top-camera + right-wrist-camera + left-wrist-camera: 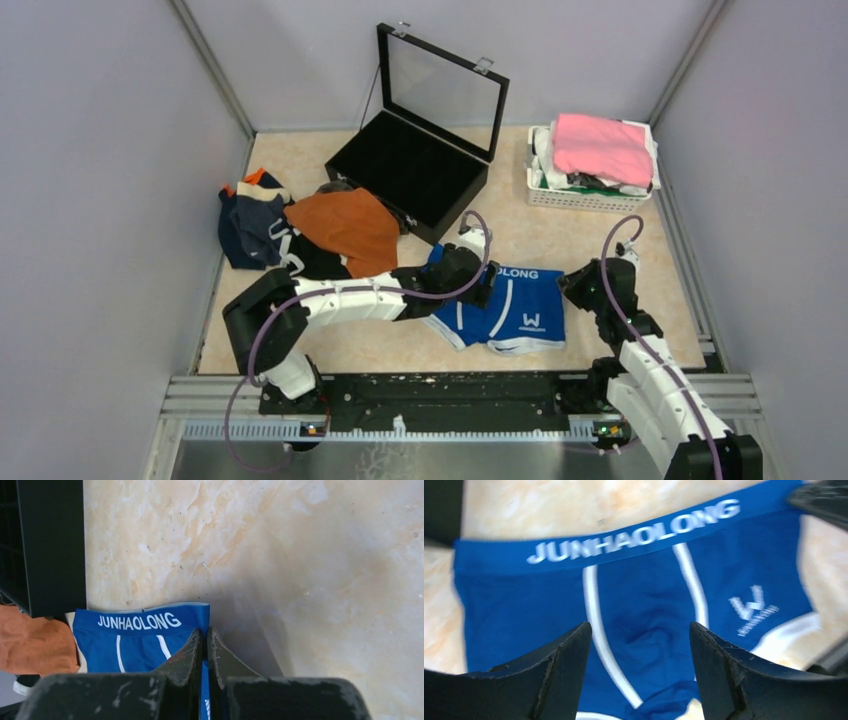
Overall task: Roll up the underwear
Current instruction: Fold the underwear at the center of the board.
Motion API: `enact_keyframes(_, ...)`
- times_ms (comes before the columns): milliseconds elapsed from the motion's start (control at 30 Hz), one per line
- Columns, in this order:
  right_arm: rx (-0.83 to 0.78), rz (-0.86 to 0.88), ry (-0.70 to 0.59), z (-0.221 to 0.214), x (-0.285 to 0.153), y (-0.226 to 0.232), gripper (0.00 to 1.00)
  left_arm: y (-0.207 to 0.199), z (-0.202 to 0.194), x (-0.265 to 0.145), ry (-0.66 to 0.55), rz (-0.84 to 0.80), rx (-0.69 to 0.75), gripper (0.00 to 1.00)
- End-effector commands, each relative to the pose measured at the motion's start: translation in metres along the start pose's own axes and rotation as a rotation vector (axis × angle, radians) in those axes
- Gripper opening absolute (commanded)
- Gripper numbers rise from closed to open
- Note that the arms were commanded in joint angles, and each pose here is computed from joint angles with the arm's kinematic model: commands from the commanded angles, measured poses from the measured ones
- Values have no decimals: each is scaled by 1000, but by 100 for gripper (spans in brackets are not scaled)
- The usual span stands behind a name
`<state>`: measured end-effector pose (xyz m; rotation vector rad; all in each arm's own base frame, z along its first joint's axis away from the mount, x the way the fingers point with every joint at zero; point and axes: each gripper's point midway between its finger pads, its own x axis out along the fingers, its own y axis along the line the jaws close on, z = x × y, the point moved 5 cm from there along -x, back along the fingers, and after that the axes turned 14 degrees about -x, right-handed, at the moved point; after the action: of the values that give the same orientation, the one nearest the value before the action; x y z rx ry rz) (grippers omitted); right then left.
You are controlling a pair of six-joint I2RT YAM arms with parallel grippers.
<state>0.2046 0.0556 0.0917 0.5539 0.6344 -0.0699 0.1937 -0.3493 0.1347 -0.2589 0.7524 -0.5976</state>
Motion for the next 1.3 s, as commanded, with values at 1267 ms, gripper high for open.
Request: enact_keyframes(1267,-20,4,28,-16,-23,-9,0,50,87,128,-56,-38,48,85)
